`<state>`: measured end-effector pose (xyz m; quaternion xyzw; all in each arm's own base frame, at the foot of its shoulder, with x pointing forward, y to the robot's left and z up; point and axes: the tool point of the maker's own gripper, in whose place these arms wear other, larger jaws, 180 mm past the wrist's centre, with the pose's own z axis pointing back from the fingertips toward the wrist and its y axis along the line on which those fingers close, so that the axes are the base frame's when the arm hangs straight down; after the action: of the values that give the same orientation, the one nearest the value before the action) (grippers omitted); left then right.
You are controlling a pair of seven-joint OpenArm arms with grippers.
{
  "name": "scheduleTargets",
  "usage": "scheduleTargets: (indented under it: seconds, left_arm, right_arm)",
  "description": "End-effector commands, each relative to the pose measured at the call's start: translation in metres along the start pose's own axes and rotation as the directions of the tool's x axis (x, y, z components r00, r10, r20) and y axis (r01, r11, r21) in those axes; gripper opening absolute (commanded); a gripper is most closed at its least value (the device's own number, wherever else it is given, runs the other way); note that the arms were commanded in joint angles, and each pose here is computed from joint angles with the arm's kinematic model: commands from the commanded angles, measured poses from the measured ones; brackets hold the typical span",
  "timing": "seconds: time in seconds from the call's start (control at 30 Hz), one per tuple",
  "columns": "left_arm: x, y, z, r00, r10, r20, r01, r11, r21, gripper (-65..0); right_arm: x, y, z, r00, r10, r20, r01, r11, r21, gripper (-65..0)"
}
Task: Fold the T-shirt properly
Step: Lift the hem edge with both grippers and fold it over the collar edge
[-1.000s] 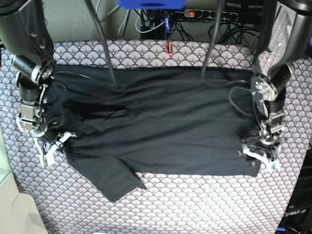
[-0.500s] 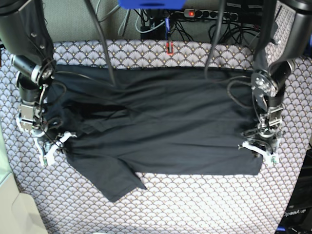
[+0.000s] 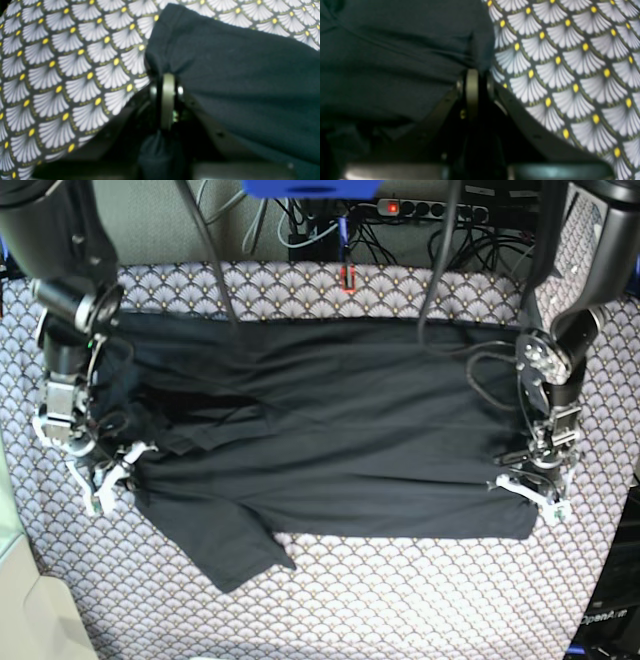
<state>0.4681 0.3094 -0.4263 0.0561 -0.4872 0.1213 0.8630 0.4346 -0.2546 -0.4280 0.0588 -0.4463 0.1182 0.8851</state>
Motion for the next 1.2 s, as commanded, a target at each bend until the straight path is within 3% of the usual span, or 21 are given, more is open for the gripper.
scheduleTargets:
  seconds: [0.0,0.27,0.5,0.77,0.97,1.17]
  left_arm:
    - [0.020,-0.003,-0.003,0.999,0.000,0.034,0.000,1.000,-0.011,-65.0]
    - [0.018,-0.003,-0.002,1.000,0.000,0.031,0.000,1.000,-0.014,-65.0]
    - [0.011,0.000,-0.003,1.000,0.002,-0.026,-0.002,1.000,-0.009,-65.0]
    - [0.051,0.020,0.013,0.994,-0.070,0.084,0.064,0.995,0.078,-65.0]
    - [0.082,-0.006,0.048,0.973,-0.145,0.178,0.140,0.989,0.043,-65.0]
    - [0.073,0.003,0.076,0.965,-0.195,0.175,0.183,0.980,0.084,-65.0]
  right_arm:
    - [0.010,-0.019,0.008,0.999,0.039,-0.001,-0.039,0.998,-0.050,-64.3]
    - [0.023,-0.016,0.029,0.987,0.157,0.024,-0.154,0.981,-0.119,-64.3]
    - [0.040,-0.014,0.034,0.981,0.190,0.040,-0.182,0.973,-0.145,-64.3]
    - [0.030,-0.013,0.035,0.982,0.189,0.024,-0.184,0.973,-0.140,-64.3]
    - [0.030,-0.012,0.036,0.981,0.190,0.026,-0.184,0.973,-0.141,-64.3]
    - [0.036,-0.006,0.055,0.968,0.245,0.061,-0.230,0.955,-0.186,-64.3]
